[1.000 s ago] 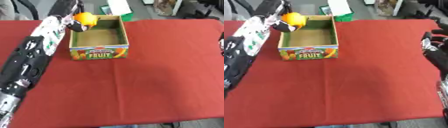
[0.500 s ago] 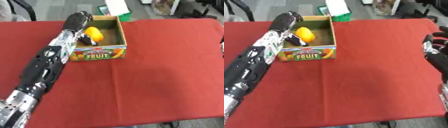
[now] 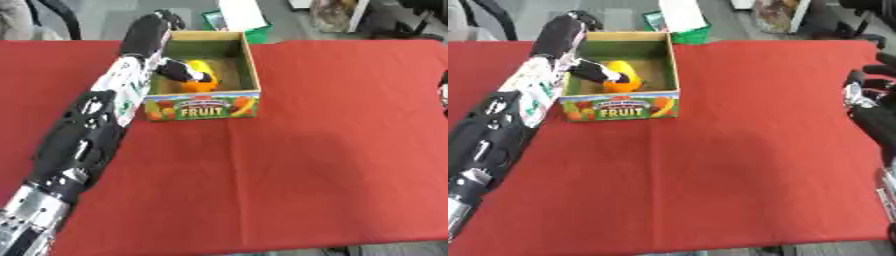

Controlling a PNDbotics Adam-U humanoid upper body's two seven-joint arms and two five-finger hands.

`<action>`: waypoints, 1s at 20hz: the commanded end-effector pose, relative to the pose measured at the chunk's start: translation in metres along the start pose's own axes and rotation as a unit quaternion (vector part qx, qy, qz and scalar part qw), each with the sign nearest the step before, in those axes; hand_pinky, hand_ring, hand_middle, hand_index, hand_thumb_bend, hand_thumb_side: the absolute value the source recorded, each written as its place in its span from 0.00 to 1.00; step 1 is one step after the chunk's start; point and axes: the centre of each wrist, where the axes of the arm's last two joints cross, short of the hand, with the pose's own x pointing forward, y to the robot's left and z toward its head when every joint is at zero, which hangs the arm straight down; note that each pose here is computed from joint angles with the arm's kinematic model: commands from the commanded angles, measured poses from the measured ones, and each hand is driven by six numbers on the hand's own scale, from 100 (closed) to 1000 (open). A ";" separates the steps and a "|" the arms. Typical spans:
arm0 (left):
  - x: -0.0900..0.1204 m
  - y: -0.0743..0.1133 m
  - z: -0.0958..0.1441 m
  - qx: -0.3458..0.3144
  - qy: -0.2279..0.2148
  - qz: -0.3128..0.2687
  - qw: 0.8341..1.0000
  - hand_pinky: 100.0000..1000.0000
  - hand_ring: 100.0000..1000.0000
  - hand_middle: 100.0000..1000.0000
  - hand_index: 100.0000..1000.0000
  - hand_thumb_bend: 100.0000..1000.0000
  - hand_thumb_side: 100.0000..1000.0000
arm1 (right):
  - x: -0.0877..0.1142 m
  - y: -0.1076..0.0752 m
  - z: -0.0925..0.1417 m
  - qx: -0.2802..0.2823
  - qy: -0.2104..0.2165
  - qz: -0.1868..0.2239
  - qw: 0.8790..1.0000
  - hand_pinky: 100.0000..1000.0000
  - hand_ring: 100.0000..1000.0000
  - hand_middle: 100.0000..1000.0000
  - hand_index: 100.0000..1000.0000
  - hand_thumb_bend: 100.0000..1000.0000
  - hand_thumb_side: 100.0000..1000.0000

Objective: Pick up objects on the table and place them in the box.

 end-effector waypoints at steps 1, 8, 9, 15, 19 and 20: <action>-0.003 0.046 0.014 0.047 -0.013 0.083 0.995 0.63 0.60 0.55 0.68 0.77 0.44 | 0.006 -0.006 -0.005 -0.008 -0.013 0.002 1.000 0.59 0.58 0.60 0.78 0.09 0.03; -0.031 0.059 0.082 0.053 0.024 0.258 0.964 0.60 0.60 0.55 0.66 0.69 0.39 | 0.005 -0.008 -0.005 -0.016 -0.012 0.003 1.000 0.59 0.58 0.61 0.78 0.10 0.03; -0.034 0.057 0.090 0.056 0.029 0.278 0.959 0.60 0.59 0.55 0.66 0.68 0.38 | 0.005 -0.008 -0.005 -0.017 -0.012 0.003 1.000 0.59 0.58 0.61 0.79 0.10 0.03; -0.054 0.044 0.124 0.079 0.072 0.351 0.930 0.59 0.59 0.55 0.65 0.66 0.37 | 0.003 -0.008 -0.005 -0.021 -0.008 0.000 1.000 0.59 0.59 0.62 0.79 0.10 0.03; -0.061 0.039 0.135 0.096 0.093 0.371 0.919 0.58 0.57 0.54 0.64 0.65 0.36 | 0.003 -0.007 -0.005 -0.020 -0.007 -0.002 1.000 0.58 0.58 0.61 0.78 0.10 0.03; -0.062 0.038 0.137 0.098 0.098 0.375 0.916 0.58 0.57 0.53 0.64 0.65 0.36 | 0.002 -0.007 -0.005 -0.019 -0.007 -0.002 1.000 0.58 0.58 0.61 0.78 0.10 0.03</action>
